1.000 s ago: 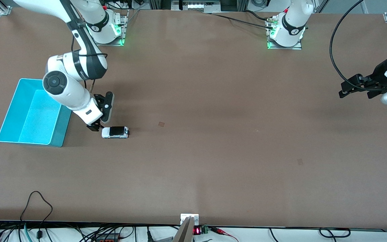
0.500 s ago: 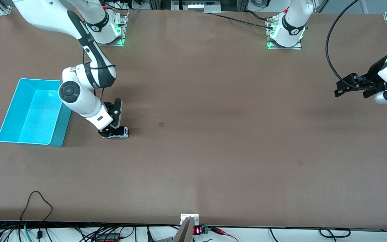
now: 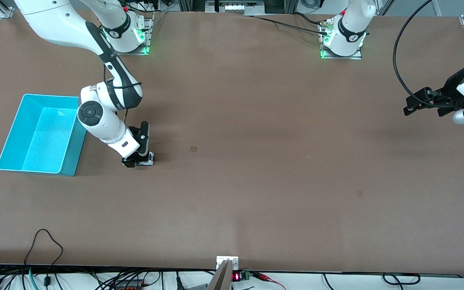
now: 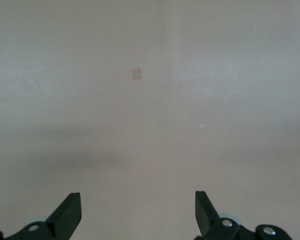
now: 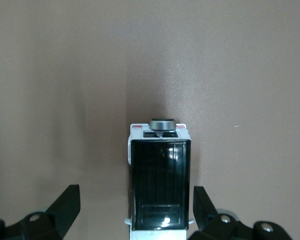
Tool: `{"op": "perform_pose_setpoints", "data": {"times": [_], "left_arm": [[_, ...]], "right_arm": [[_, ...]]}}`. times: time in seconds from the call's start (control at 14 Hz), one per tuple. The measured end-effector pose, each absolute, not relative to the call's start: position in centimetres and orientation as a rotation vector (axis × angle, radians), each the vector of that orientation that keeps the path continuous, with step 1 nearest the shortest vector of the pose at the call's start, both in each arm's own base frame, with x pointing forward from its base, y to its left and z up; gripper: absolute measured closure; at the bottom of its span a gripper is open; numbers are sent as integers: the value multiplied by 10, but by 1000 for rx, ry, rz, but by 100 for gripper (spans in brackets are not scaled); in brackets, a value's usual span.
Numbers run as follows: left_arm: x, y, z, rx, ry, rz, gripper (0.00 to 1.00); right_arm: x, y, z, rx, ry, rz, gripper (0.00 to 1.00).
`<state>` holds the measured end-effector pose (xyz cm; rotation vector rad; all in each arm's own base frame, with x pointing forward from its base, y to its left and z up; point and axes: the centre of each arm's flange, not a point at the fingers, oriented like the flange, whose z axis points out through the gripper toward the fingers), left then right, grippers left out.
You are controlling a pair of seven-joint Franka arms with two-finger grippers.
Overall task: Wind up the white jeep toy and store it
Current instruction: 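Lower the right gripper and grasp the jeep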
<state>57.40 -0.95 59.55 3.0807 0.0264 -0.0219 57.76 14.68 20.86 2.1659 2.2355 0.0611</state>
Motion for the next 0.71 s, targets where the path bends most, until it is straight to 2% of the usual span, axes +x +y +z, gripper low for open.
{"op": "perform_pose_setpoints", "data": {"times": [0.5, 0.57, 0.71], "left_arm": [[573, -8, 597, 3081, 31, -18, 0], [573, -8, 597, 3081, 31, -18, 0], [573, -8, 597, 3083, 31, -18, 0]], "right_arm": [[578, 148, 200, 2155, 2240, 76, 0], [578, 148, 199, 2146, 2246, 75, 7], [579, 148, 200, 2129, 2251, 83, 31]]}}
